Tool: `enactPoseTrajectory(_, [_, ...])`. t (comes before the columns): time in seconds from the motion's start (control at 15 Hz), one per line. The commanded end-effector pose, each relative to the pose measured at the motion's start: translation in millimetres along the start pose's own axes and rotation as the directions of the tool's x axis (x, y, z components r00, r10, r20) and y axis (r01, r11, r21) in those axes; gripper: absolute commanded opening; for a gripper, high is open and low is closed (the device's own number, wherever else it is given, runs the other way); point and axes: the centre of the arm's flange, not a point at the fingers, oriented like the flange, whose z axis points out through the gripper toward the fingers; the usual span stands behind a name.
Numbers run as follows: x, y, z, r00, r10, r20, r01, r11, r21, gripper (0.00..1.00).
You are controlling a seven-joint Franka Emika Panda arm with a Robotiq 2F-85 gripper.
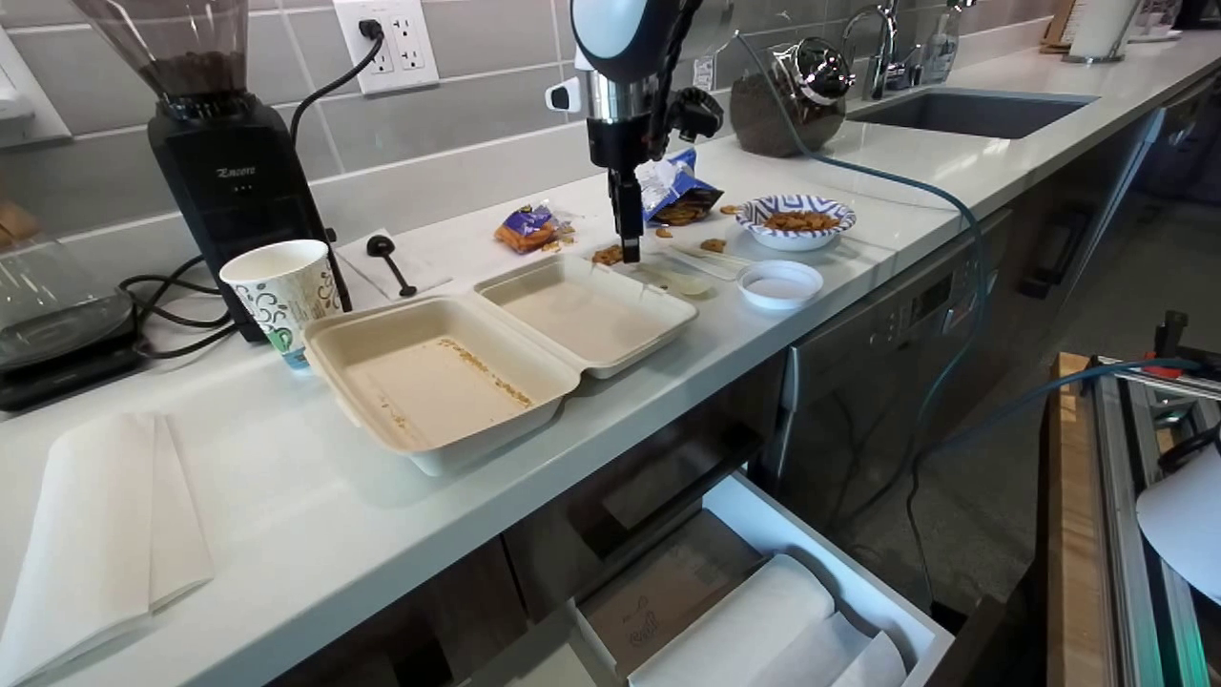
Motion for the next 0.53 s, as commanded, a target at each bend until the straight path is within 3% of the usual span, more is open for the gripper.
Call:
enactPoseTrajectory(0.0, [-6.0, -7.2, 1.6, 1.000, -0.005, -0.024, 0.005, 1.000, 0.005, 1.00])
enactPoseTrajectory(0.47, [-2.1, -7.8, 3.9, 1.000, 0.003, -0.020, -0.003, 1.000, 0.004, 1.00])
